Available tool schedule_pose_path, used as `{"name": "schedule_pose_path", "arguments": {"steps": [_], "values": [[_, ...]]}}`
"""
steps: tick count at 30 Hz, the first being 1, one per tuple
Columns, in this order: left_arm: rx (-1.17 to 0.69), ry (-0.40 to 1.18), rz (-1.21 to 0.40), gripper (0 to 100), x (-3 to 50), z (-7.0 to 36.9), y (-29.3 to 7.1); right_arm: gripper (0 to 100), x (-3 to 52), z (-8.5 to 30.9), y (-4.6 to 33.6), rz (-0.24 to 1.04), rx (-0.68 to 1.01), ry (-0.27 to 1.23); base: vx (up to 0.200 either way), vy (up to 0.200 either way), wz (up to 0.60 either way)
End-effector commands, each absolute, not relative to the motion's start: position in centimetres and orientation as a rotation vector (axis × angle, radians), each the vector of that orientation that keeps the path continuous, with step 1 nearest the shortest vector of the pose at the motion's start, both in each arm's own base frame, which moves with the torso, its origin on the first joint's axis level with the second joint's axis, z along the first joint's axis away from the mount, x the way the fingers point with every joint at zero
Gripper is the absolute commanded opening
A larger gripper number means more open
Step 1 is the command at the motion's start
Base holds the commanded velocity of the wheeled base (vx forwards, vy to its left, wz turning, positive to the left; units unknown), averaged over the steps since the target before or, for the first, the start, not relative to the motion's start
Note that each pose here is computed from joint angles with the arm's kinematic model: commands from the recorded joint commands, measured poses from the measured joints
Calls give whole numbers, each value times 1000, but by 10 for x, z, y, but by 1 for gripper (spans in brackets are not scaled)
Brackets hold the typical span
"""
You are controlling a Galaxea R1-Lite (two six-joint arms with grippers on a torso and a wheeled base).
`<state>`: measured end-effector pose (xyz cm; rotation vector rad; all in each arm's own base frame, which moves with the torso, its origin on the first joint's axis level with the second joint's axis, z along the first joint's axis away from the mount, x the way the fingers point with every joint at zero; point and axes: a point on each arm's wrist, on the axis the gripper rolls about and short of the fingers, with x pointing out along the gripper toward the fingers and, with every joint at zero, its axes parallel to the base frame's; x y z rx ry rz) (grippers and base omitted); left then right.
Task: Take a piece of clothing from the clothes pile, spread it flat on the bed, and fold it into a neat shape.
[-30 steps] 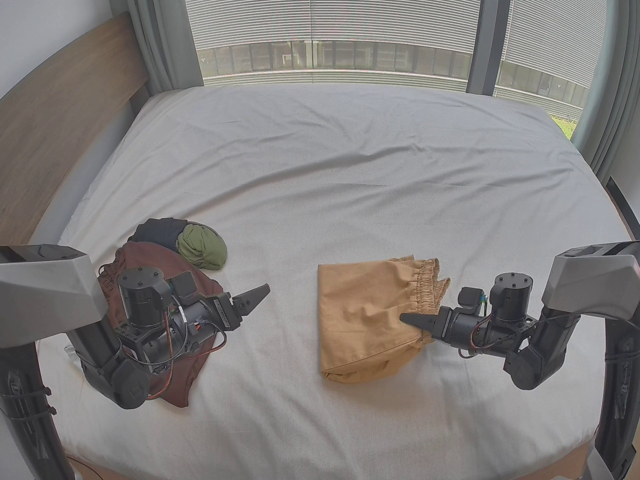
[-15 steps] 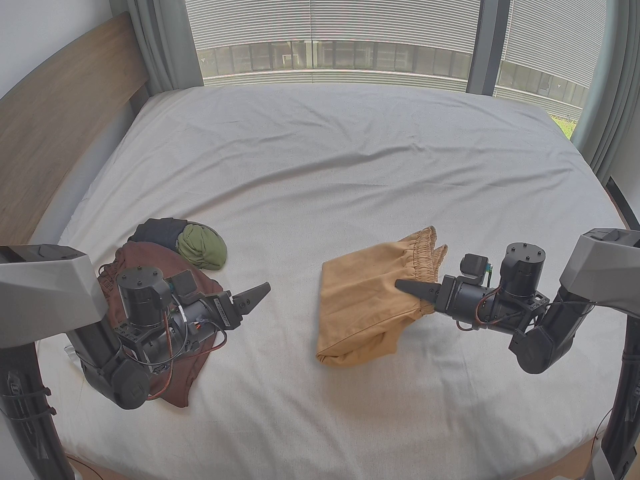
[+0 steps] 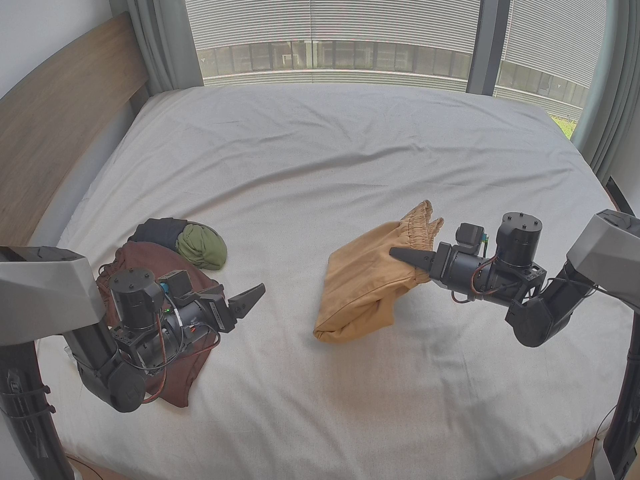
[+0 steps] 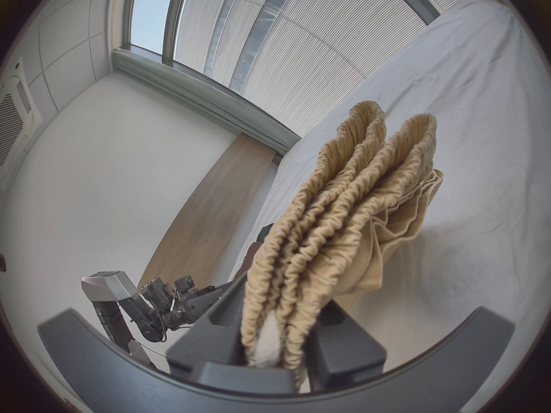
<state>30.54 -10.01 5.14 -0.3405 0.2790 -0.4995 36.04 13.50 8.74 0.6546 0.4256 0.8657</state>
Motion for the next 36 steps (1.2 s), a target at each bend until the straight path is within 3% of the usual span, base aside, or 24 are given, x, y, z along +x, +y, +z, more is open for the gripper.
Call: {"name": "schedule_pose_path", "arguments": {"steps": [1,9,18,36], "values": [[-272,262,-494,100,301,46,-93,0,369,108,138,883,666,382,0,0,0],[-71,244,-471,100,307,33,-78,0,381,122,141,886,668,367,0,0,0],[-74,243,-482,100,304,35,-80,0,400,141,147,892,667,351,0,0,0],[-92,245,-485,100,305,35,-78,0,453,137,166,879,671,386,0,0,0]]}}
